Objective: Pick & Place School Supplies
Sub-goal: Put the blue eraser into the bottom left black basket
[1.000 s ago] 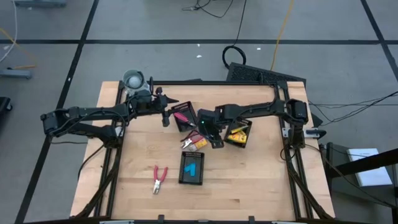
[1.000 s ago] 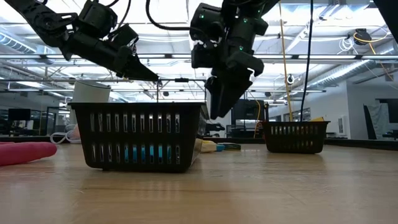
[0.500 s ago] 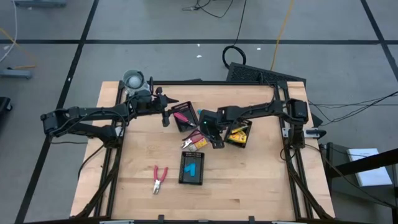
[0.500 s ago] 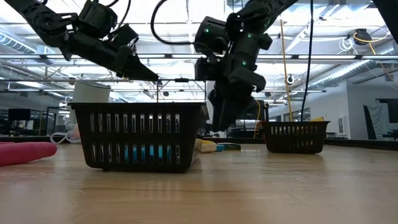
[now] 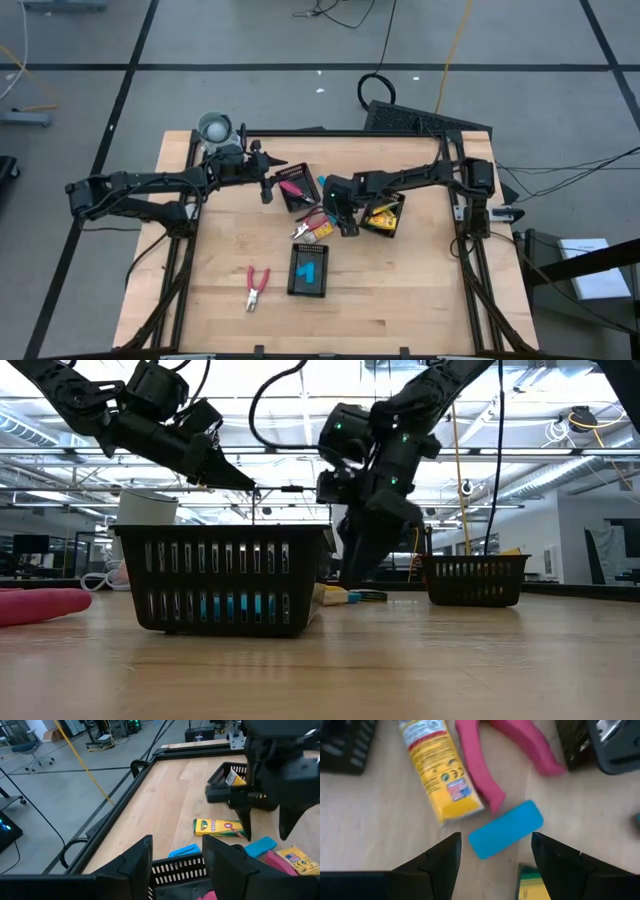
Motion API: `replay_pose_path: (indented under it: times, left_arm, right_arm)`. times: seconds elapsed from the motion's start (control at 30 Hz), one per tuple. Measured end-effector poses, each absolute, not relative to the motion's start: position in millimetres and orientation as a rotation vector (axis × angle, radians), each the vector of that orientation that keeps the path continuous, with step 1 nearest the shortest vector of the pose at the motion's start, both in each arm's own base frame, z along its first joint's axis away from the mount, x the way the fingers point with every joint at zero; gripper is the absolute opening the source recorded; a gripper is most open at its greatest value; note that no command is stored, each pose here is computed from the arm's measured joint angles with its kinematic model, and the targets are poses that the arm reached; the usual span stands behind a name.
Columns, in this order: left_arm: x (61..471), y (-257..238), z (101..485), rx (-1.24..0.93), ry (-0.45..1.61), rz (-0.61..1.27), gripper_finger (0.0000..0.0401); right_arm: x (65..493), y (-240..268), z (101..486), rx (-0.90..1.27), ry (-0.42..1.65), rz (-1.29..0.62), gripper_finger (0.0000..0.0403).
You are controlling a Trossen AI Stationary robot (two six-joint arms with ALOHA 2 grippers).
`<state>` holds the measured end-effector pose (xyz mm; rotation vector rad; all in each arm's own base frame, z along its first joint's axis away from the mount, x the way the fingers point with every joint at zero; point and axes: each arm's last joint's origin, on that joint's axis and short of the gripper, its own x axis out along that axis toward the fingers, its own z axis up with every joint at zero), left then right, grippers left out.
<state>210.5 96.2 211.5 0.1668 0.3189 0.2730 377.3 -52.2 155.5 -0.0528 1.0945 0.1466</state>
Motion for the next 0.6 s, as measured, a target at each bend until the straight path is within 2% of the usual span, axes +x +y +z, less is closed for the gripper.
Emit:
replay_pose_path:
  times: [0.17, 0.4, 0.5, 0.6]
  left_arm:
    - [210.5, 96.3, 211.4, 0.167, 0.319, 0.274, 0.0177]
    - [210.0, 97.4, 211.4, 0.166, 0.321, 0.279, 0.0177]
    - [210.0, 97.3, 211.4, 0.169, 0.321, 0.278, 0.0177]
    - [210.0, 97.3, 211.4, 0.169, 0.321, 0.278, 0.0177]
  right_arm:
    - [381.5, -53.6, 136.3, -0.051, 1.128, 0.142, 0.0239]
    - [382.8, -53.7, 128.1, -0.063, 1.152, 0.135, 0.0228]
    - [383.0, -51.9, 130.4, -0.064, 1.145, 0.131, 0.0207]
    - [383.4, -48.4, 130.4, -0.071, 1.144, 0.137, 0.0167]
